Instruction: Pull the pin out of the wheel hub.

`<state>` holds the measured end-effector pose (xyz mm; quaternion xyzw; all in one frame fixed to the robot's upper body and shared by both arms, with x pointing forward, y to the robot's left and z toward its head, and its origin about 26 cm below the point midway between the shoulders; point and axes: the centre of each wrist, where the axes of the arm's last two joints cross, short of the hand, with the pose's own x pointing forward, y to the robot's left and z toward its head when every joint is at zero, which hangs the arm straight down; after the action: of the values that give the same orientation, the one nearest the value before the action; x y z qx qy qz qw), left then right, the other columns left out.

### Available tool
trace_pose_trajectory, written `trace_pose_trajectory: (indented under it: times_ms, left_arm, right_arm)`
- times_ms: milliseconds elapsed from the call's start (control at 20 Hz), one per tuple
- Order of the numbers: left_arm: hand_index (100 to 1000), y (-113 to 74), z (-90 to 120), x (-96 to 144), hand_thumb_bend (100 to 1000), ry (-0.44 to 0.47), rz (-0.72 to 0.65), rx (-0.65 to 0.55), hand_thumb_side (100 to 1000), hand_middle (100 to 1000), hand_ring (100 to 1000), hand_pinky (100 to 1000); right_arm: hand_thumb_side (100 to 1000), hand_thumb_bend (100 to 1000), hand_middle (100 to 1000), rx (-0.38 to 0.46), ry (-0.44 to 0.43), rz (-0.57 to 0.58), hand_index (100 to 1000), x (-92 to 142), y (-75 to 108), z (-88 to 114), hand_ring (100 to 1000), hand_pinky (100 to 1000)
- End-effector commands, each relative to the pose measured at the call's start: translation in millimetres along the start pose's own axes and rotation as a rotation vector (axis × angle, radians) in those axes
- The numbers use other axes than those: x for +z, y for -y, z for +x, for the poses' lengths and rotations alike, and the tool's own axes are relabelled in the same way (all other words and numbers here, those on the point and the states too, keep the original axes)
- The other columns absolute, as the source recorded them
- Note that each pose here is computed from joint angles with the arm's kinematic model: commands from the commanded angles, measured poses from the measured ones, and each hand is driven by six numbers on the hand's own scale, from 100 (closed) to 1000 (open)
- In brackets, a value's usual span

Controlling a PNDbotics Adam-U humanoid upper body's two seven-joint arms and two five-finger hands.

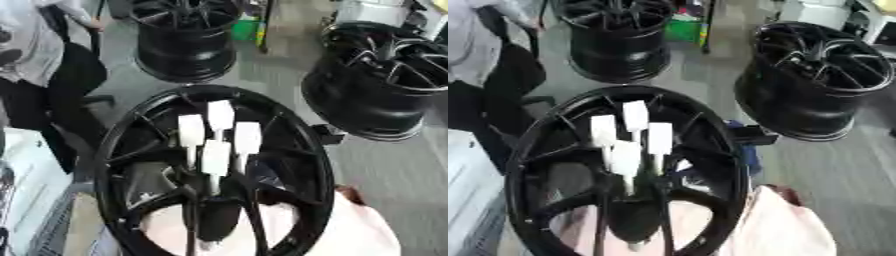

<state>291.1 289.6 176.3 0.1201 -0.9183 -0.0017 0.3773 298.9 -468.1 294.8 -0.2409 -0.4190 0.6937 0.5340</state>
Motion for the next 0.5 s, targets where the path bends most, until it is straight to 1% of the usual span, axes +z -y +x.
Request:
trace_pose_trajectory:
  times_ms: [50, 200, 250, 350, 500]
  left_arm:
    - [839, -1.2, 7.4, -6.4, 100, 0.035, -0.014, -0.004, 654, 628, 886, 763]
    - [839, -1.1, 7.4, -6.4, 100, 0.034, -0.014, -0.003, 654, 628, 886, 763]
    - [839, -1.0, 7.4, -6.4, 100, 0.034, -0.014, -0.003, 655, 629, 886, 763]
    - [839, -0.6, 7.4, -6.5, 100, 0.034, -0.015, -0.001, 654, 629, 886, 763]
    - [839, 0.8, 7.8, -7.0, 100, 0.036, -0.021, 0.005, 652, 629, 886, 763]
  right_arm:
    - [674, 100, 795, 0.042, -0.024, -0.012, 859, 11.9, 15.6, 4.3, 826, 891]
    - [672, 100, 795, 0.041, -0.023, -0.012, 859, 11.3, 16.1, 5.0, 825, 890]
    - [652, 100, 797, 0.043, -0.023, -0.016, 860, 11.4, 16.9, 5.5, 828, 890]
    - [649, 100, 800, 0.053, -0.022, -0.033, 862, 10.0, 20.0, 8.5, 830, 890]
    - [629, 100, 806, 0.088, -0.005, -0.049, 867, 4.1, 27.8, 18.4, 835, 890]
